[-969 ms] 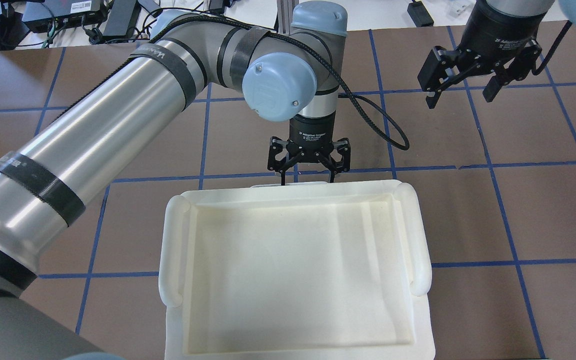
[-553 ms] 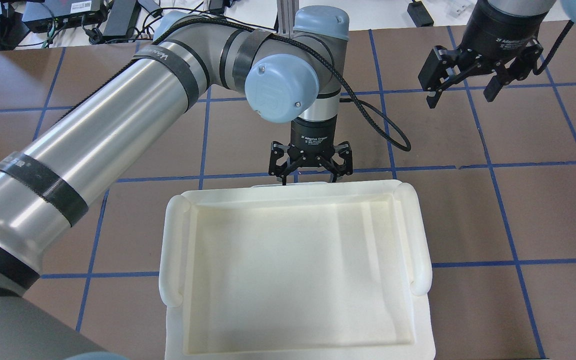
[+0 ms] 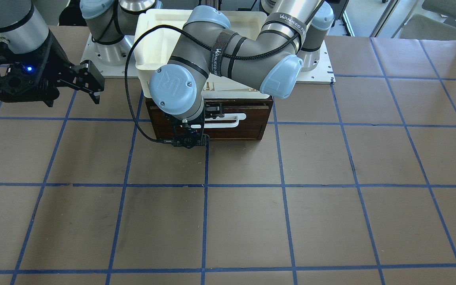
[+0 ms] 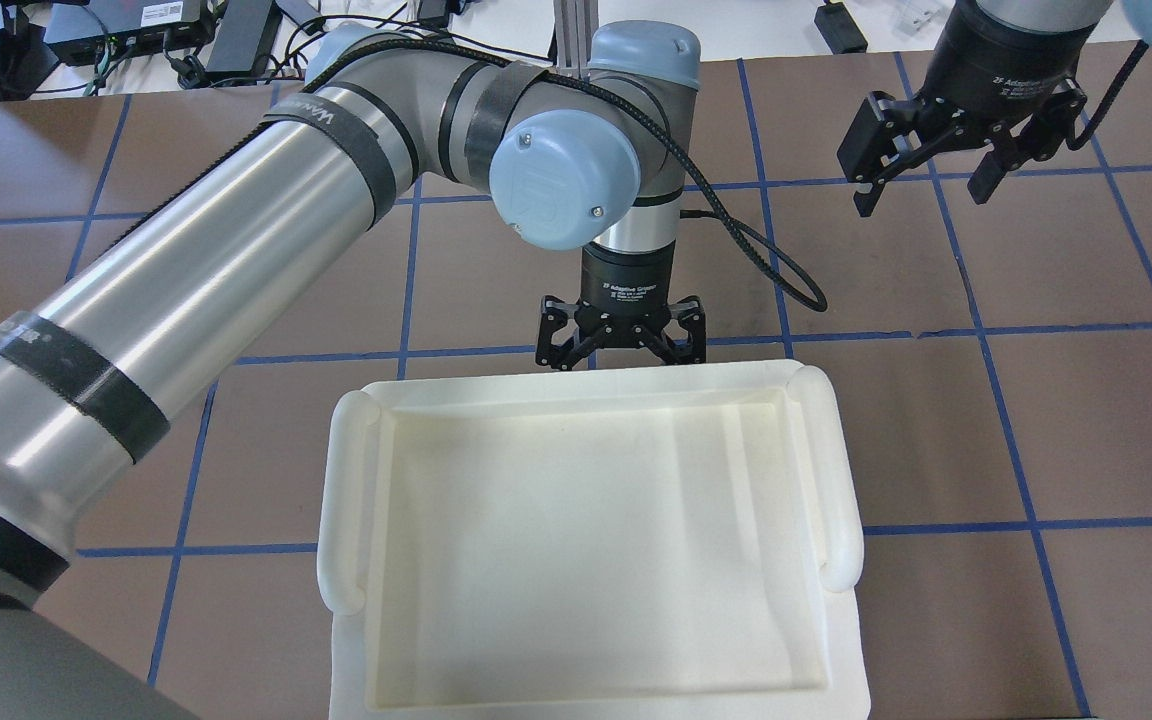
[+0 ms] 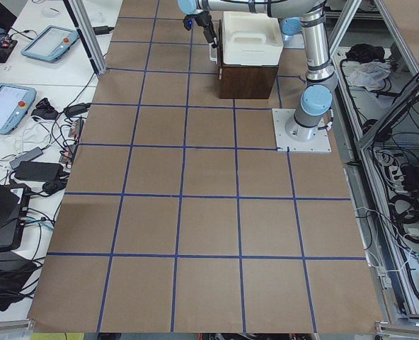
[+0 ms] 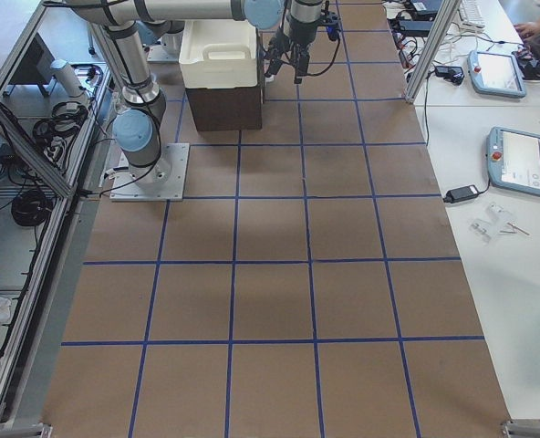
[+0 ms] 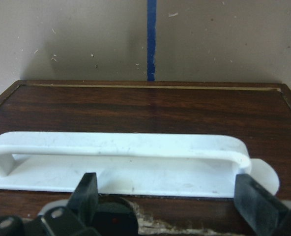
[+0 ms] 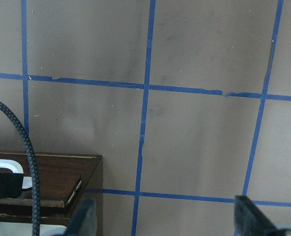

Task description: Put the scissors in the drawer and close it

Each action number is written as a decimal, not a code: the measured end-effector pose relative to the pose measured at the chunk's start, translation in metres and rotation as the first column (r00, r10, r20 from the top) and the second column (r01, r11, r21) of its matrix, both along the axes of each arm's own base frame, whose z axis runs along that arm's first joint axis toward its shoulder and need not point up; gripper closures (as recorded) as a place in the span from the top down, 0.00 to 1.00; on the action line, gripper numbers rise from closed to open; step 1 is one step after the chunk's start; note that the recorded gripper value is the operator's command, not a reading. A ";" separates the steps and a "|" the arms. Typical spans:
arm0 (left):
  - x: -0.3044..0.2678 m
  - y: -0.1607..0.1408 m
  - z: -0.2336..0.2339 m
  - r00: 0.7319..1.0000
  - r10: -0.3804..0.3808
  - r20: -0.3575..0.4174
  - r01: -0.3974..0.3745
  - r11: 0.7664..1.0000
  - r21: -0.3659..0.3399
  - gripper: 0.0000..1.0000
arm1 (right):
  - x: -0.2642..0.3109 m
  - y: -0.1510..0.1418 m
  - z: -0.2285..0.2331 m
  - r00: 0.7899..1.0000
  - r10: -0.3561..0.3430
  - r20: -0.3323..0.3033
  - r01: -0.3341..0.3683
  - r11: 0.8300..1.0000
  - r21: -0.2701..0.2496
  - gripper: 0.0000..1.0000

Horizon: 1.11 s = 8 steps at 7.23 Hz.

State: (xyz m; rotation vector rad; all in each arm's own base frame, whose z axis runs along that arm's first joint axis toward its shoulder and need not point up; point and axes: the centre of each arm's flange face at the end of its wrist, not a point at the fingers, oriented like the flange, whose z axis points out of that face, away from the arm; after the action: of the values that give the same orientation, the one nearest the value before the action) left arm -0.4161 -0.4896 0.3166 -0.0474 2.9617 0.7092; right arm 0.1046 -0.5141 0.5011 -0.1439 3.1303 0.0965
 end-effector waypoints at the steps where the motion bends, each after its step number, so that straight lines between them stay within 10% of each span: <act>1: 0.000 0.003 0.005 1.000 0.004 -0.009 -0.004 1.000 0.007 1.00 | 0.000 0.000 0.000 1.000 0.000 0.000 0.000 1.000 0.000 1.00; 4: 0.010 0.005 0.025 1.000 0.023 -0.021 -0.023 1.000 0.008 1.00 | 0.000 0.000 0.000 1.000 0.000 0.000 0.000 1.000 0.000 1.00; 8: 0.041 -0.010 0.113 0.992 0.052 -0.119 -0.080 0.967 -0.242 1.00 | -0.001 0.000 0.001 1.000 -0.001 0.000 0.001 1.000 -0.001 1.00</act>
State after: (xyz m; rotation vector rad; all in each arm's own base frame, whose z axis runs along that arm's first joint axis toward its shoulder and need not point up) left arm -0.3749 -0.4995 0.4300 -0.1292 3.1518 0.3560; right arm 0.1039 -0.5139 0.5017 -0.1417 3.1302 0.0943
